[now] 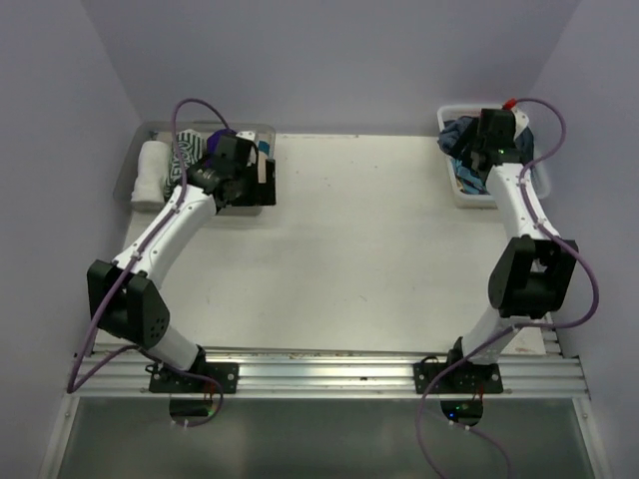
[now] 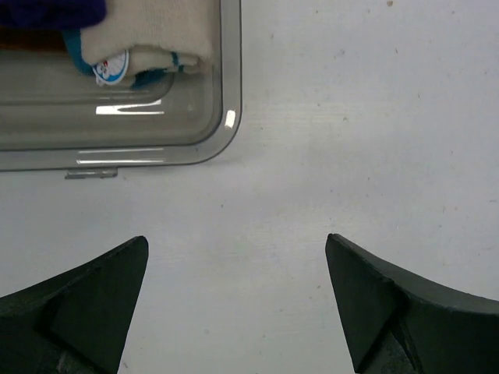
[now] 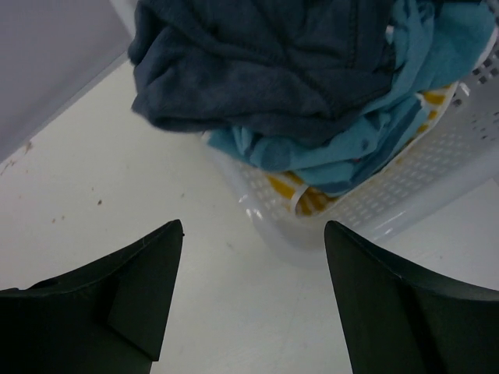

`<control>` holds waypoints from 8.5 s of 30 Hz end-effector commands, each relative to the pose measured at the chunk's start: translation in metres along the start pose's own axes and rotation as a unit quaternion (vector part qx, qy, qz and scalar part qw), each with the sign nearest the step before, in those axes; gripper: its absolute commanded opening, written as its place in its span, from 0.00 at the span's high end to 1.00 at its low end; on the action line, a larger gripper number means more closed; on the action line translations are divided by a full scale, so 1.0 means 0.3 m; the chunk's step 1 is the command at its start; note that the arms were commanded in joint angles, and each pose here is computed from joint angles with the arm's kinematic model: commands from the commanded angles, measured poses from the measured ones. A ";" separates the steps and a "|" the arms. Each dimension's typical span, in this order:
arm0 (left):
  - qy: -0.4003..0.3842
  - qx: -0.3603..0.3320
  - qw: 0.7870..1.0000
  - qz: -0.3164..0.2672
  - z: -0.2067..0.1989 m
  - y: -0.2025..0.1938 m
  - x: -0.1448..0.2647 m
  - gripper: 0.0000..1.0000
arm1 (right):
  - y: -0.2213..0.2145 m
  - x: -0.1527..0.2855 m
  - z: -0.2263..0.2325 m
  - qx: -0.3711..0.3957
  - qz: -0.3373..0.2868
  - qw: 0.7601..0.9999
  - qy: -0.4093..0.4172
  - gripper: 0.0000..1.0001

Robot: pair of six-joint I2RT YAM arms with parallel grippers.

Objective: Roll the towels
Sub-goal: Grab a towel with the right arm, then move the towel to the center of the board, then flatten the towel

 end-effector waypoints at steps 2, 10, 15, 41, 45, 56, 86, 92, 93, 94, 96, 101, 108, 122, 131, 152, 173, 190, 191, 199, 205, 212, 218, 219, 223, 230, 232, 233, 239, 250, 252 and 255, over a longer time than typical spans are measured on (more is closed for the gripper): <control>-0.023 0.031 0.999 -0.010 -0.034 -0.063 0.054 0.00 | 0.141 -0.092 -0.109 -0.034 -0.015 0.998 -0.041 0.23; -0.038 0.041 0.998 -0.002 -0.086 -0.136 0.097 0.00 | 0.101 -0.348 -0.108 -0.052 0.042 0.997 -0.032 0.27; -0.039 0.046 0.998 -0.019 -0.075 -0.119 0.143 0.00 | 0.105 -0.395 -0.073 -0.057 0.042 0.998 -0.004 0.39; 0.056 0.025 0.996 -0.062 -0.032 0.038 0.117 0.00 | 0.265 0.754 0.410 0.031 -0.221 0.937 0.270 1.00; 0.090 0.057 0.993 -0.055 0.084 0.092 0.108 0.01 | -0.080 0.760 0.555 0.065 -0.125 0.932 0.333 1.00; 0.040 0.034 0.999 0.001 0.098 -0.092 0.073 0.01 | -0.802 0.595 0.424 0.182 0.103 0.949 0.235 0.45; 0.079 0.014 0.995 0.058 0.038 -0.382 -0.130 1.00 | -0.621 0.323 0.295 0.082 0.114 0.973 0.185 1.00; 0.022 0.037 0.998 -0.050 -0.005 -0.027 0.080 1.00 | -0.325 0.433 0.321 0.081 0.006 0.978 0.194 1.00; 0.008 0.033 0.997 -0.071 -0.022 0.028 0.129 1.00 | -0.307 0.441 0.329 0.083 0.000 0.976 0.200 1.00; -0.005 0.034 0.996 -0.086 -0.029 0.055 0.174 1.00 | -0.322 0.444 0.341 0.097 0.005 0.971 0.217 0.76; -0.028 0.033 0.995 -0.094 -0.053 0.079 0.220 1.00 | -0.411 0.414 0.351 0.114 0.046 0.965 0.230 0.50; -0.047 0.032 0.995 -0.087 -0.062 0.065 0.250 1.00 | -0.669 0.368 0.341 0.147 0.150 0.949 0.236 0.39; -0.038 0.027 0.995 -0.092 -0.048 0.071 0.264 1.00 | -0.865 0.342 0.331 0.222 0.211 0.930 0.205 0.43; -0.018 0.029 0.995 -0.090 -0.016 0.073 0.244 1.00 | -0.863 0.258 0.281 0.205 0.192 0.950 0.136 0.35; -0.015 0.030 0.996 -0.084 -0.007 0.063 0.225 1.00 | -0.898 0.228 0.282 0.213 0.212 0.946 0.123 0.69; -0.021 0.040 0.994 -0.103 -0.016 0.217 0.210 1.00 | -0.635 0.218 0.266 0.179 0.154 0.963 0.133 0.63; -0.017 0.034 0.996 -0.078 -0.014 0.191 0.161 1.00 | -0.612 0.125 0.302 0.167 0.136 0.971 0.105 1.00; -0.049 0.093 0.980 -0.172 0.106 0.189 0.350 1.00 | -0.290 0.415 -0.115 -0.027 -0.142 0.989 -0.025 0.85; -0.044 0.094 0.982 -0.160 0.130 0.130 0.326 0.91 | -0.360 0.408 -0.142 -0.047 -0.122 0.991 -0.038 0.74; 0.090 0.139 0.986 -0.003 0.344 -0.286 0.121 0.06 | -0.672 0.413 -0.245 -0.094 -0.046 0.993 -0.055 0.44; 0.117 0.172 0.978 0.004 0.351 -0.282 0.104 0.31 | -0.600 0.413 -0.174 -0.049 -0.031 0.998 -0.017 0.45; 0.092 0.263 0.957 0.081 0.314 -0.448 -0.032 0.52 | -0.637 0.367 -0.027 -0.020 0.036 0.996 0.078 0.47; 0.155 0.320 0.932 0.066 0.394 -0.537 -0.062 0.29 | -0.677 0.348 0.001 0.000 0.066 0.993 0.098 0.47; 0.161 0.324 0.930 0.068 0.401 -0.548 -0.075 0.29 | -0.681 0.347 0.004 0.002 0.069 0.993 0.100 0.47; 0.153 0.328 0.928 0.086 0.389 -0.575 -0.127 0.33 | -0.707 0.339 0.009 0.003 0.087 0.991 0.101 0.46; 0.111 0.324 0.936 0.086 0.347 -0.557 -0.219 0.68 | -0.748 0.314 -0.011 0.000 0.117 0.990 0.084 0.41; 0.119 0.315 0.937 0.094 0.344 -0.544 -0.223 1.00 | -0.740 0.291 -0.023 -0.018 0.130 0.988 0.083 0.41; 0.126 0.312 0.937 0.093 0.348 -0.536 -0.215 1.00 | -0.735 0.280 -0.025 -0.026 0.133 0.987 0.087 0.41; 0.118 0.325 0.937 0.059 0.416 -0.518 -0.115 1.00 | -0.691 0.182 -0.041 -0.076 0.142 0.983 0.088 0.43; 0.129 0.350 0.926 0.055 0.500 -0.516 -0.074 1.00 | -0.693 -0.065 -0.007 -0.116 0.165 0.977 0.075 0.48; 0.131 0.349 0.926 0.051 0.507 -0.508 -0.071 1.00 | -0.711 -0.090 -0.009 -0.120 0.173 0.975 0.069 0.48; 0.134 0.350 0.926 0.049 0.516 -0.503 -0.067 1.00 | -0.717 -0.128 -0.031 -0.125 0.169 0.977 0.045 0.48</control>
Point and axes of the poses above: each gripper's point midway between its finger pads, its own x axis back along the fingers, its own z axis along the line the jaws close on, y = z × x, the point moved 2 cm from there along x, back along the fingers, and after that the axes turned 14 degrees about x, right-handed, at the moved point
